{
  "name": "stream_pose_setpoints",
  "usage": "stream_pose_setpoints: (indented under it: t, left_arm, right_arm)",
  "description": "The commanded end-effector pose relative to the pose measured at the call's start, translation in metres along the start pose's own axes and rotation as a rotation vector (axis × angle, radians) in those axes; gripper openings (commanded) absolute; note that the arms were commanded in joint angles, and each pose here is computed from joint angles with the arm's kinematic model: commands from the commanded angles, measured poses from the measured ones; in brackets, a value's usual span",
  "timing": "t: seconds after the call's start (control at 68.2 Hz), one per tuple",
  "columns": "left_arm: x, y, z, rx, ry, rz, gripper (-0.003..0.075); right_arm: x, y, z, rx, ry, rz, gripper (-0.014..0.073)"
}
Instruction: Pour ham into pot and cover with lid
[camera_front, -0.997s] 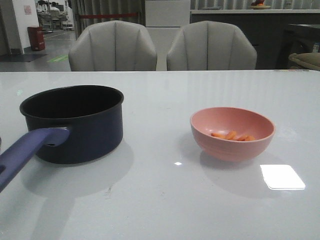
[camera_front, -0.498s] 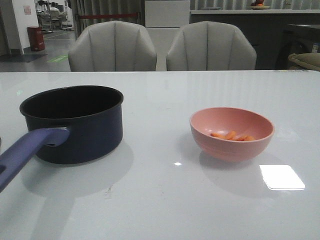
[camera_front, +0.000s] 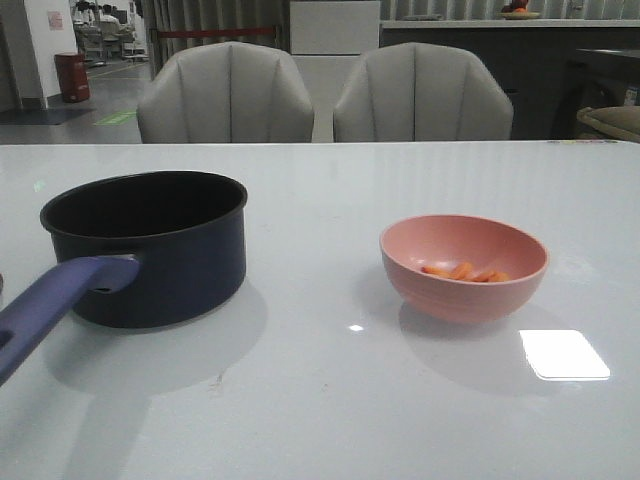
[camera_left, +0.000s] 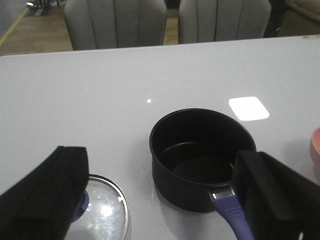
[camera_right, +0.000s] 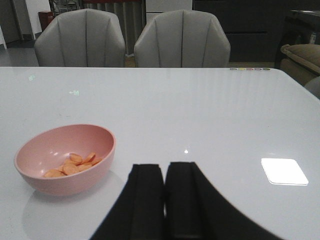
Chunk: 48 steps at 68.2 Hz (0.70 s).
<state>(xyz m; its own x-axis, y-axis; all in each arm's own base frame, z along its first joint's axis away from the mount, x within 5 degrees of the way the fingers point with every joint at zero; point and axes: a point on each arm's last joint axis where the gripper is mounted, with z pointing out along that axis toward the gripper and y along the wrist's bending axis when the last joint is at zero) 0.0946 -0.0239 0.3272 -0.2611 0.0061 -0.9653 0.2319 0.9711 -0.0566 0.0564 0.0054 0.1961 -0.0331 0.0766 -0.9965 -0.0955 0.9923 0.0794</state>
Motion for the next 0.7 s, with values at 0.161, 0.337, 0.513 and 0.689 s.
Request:
stream_pose_setpoints:
  t: [0.161, 0.337, 0.513, 0.689]
  left_arm:
    - [0.031, -0.001, -0.055, 0.045, -0.266, -0.018, 0.0624]
    - [0.053, 0.001, -0.063, 0.038, -0.362, 0.001, 0.0624]
    - [0.055, 0.0, -0.059, 0.079, -0.312, 0.002, 0.0624]
    - [0.055, 0.0, -0.059, 0.087, -0.31, 0.003, 0.0624]
  right_arm:
    - [-0.009, 0.001, -0.002, -0.004, -0.098, -0.02, 0.0162]
    - [-0.01, 0.001, -0.002, -0.005, -0.102, -0.02, 0.0162]
    - [-0.021, 0.002, -0.004, -0.02, -0.23, -0.019, 0.0162]
    - [-0.06, 0.005, -0.009, -0.024, -0.267, -0.004, 0.0162]
